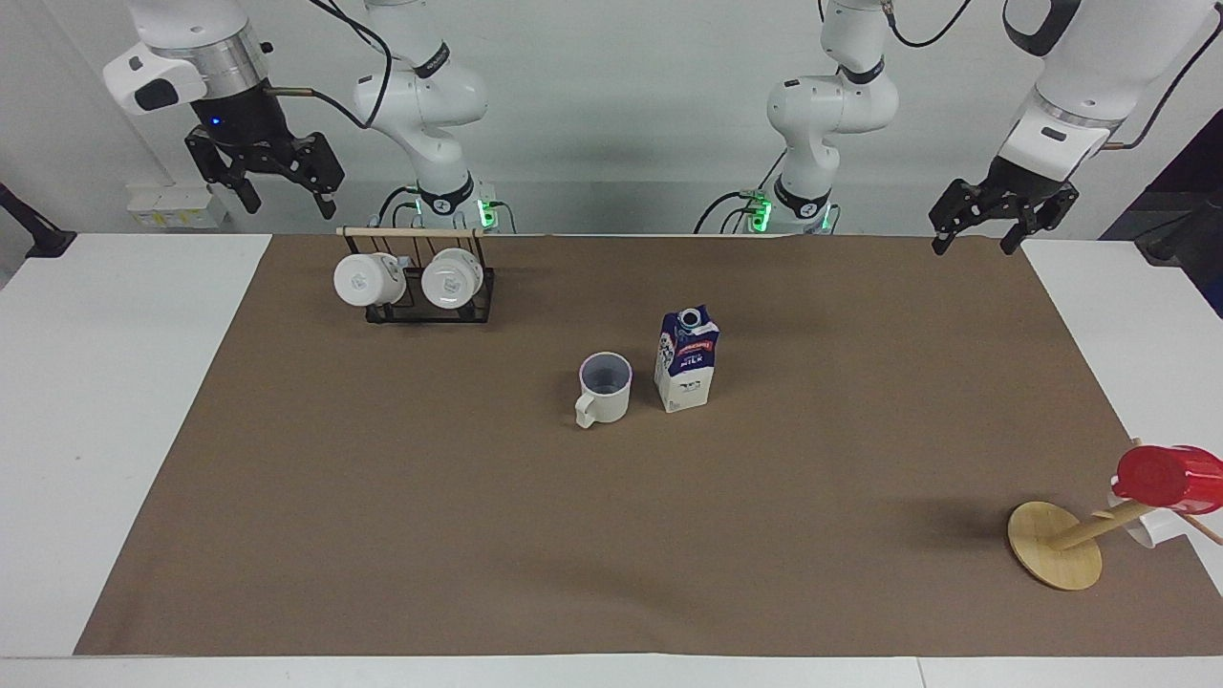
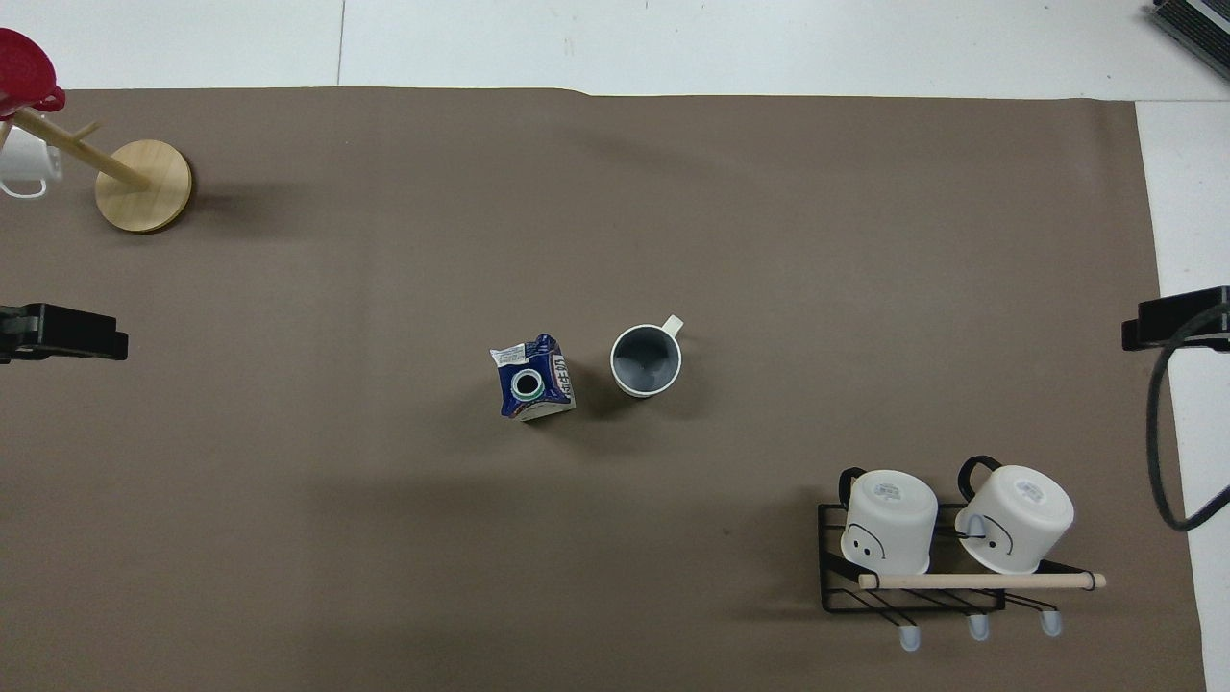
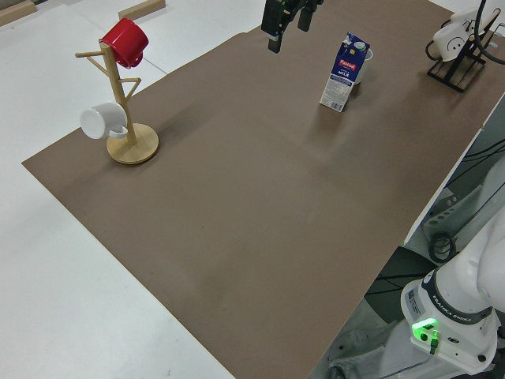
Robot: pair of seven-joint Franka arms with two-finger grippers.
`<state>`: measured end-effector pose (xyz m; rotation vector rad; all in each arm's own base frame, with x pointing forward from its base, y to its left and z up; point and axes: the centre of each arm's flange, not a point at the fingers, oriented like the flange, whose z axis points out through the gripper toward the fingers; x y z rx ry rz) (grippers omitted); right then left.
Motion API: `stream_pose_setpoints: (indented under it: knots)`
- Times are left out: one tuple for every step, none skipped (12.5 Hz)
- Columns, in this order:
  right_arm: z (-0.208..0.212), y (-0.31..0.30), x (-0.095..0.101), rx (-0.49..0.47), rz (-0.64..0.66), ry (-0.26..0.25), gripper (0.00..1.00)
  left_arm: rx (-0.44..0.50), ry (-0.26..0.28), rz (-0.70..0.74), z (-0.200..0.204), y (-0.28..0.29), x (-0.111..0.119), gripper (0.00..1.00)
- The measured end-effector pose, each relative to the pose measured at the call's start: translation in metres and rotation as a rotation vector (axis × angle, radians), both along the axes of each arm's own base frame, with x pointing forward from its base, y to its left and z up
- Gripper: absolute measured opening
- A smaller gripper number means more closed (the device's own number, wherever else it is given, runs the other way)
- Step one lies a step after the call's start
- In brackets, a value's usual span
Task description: Place cup and milk on table
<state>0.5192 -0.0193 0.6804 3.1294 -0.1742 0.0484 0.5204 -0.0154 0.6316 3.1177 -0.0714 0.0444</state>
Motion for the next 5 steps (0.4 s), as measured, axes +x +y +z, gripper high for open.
stream_pose_setpoints:
  knots:
    - [0.0,0.0,0.0,0.0,0.0,0.0,1.0,0.005,0.0,-0.011,-0.0001,0.0004,0.0,1.0]
    - [0.0,0.0,0.0,0.0,0.0,0.0,1.0,0.01,0.001,-0.023,-0.0002,0.001,-0.0001,1.0]
    - [-0.0001,0.0,0.0,0.0,0.0,0.0,1.0,0.013,0.004,-0.035,-0.0005,0.0012,-0.0005,1.0]
    - [-0.0001,0.0,0.0,0.0,0.0,0.0,1.0,0.014,0.007,-0.042,-0.0008,0.0012,-0.0008,1.0]
    - [-0.0002,0.0,0.0,0.0,0.0,0.0,1.0,0.014,0.009,-0.046,-0.001,0.0012,-0.001,1.0]
